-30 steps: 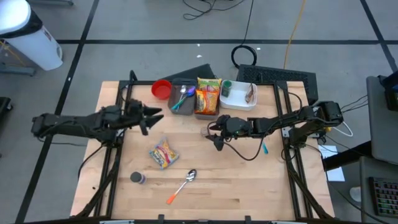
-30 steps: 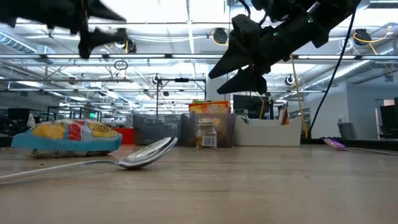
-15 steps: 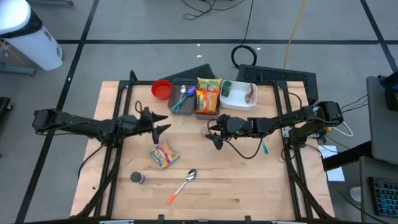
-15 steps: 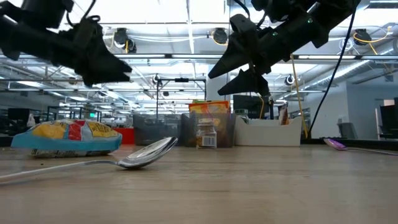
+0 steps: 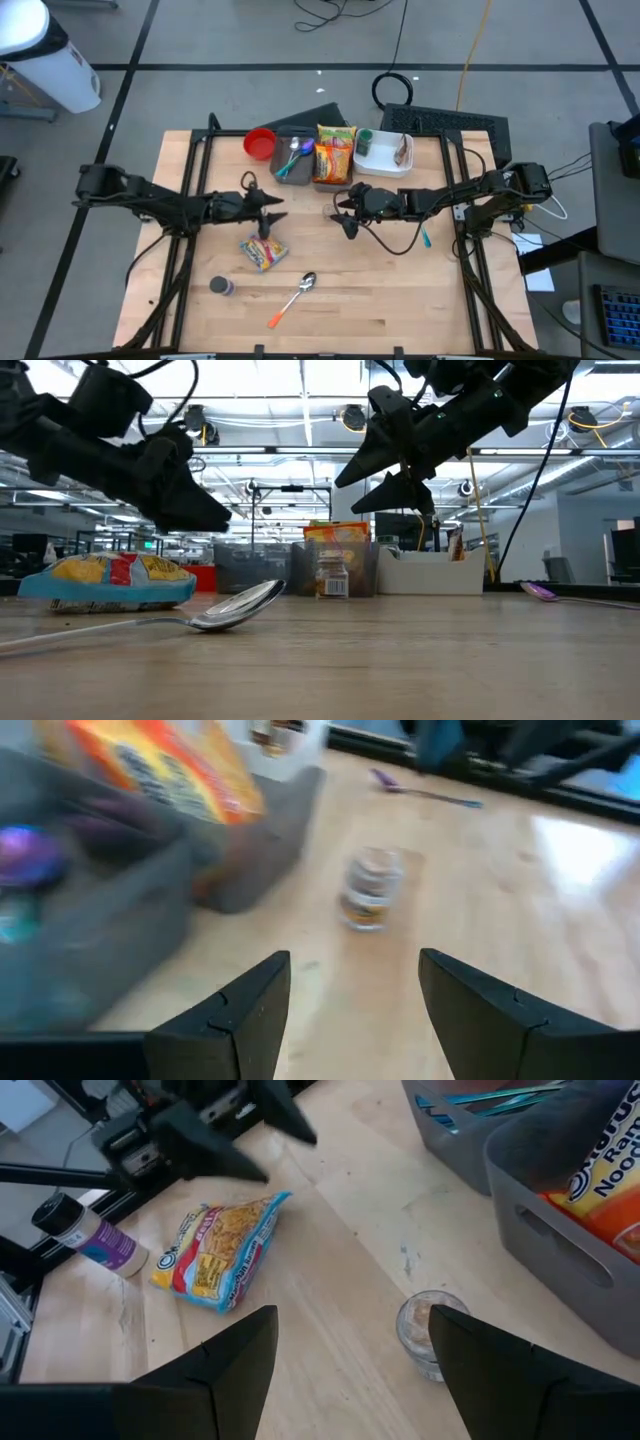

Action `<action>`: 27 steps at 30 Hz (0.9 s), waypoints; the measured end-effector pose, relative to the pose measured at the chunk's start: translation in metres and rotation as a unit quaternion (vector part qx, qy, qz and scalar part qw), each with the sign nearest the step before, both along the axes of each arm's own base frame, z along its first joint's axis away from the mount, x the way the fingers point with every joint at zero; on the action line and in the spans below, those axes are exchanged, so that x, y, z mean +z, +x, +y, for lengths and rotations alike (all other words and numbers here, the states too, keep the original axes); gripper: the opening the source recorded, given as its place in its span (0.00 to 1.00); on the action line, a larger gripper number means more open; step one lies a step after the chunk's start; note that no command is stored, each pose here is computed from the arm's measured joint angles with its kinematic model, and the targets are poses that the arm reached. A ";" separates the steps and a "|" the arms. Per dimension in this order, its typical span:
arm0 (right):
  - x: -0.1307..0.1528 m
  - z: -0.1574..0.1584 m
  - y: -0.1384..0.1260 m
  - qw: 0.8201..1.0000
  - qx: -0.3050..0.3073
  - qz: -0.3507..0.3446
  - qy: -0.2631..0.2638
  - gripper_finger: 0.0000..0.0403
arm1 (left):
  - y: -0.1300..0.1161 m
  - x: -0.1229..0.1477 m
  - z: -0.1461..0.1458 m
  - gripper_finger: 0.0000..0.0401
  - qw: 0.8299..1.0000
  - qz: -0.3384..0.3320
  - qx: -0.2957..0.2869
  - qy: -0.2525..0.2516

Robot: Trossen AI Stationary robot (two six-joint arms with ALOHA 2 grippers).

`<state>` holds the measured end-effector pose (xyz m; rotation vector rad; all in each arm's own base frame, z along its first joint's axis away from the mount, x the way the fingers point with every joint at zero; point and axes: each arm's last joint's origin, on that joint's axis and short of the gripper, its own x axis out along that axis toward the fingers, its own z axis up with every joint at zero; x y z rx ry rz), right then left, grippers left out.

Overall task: Pick & Place Food Item
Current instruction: Put the brown seasoning bottle into the white bin

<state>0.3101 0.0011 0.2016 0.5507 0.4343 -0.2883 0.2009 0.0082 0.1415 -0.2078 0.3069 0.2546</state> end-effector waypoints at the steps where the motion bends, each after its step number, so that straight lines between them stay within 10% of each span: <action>1: 0.000 0.000 0.000 1.000 0.000 0.000 0.000 0.63 | 0.004 -0.001 -0.001 0.57 1.000 0.001 -0.012 -0.006; 27: -0.003 0.000 -0.001 1.000 0.008 0.018 -0.011 0.63 | 0.109 -0.034 -0.001 0.90 0.993 0.104 -0.052 0.006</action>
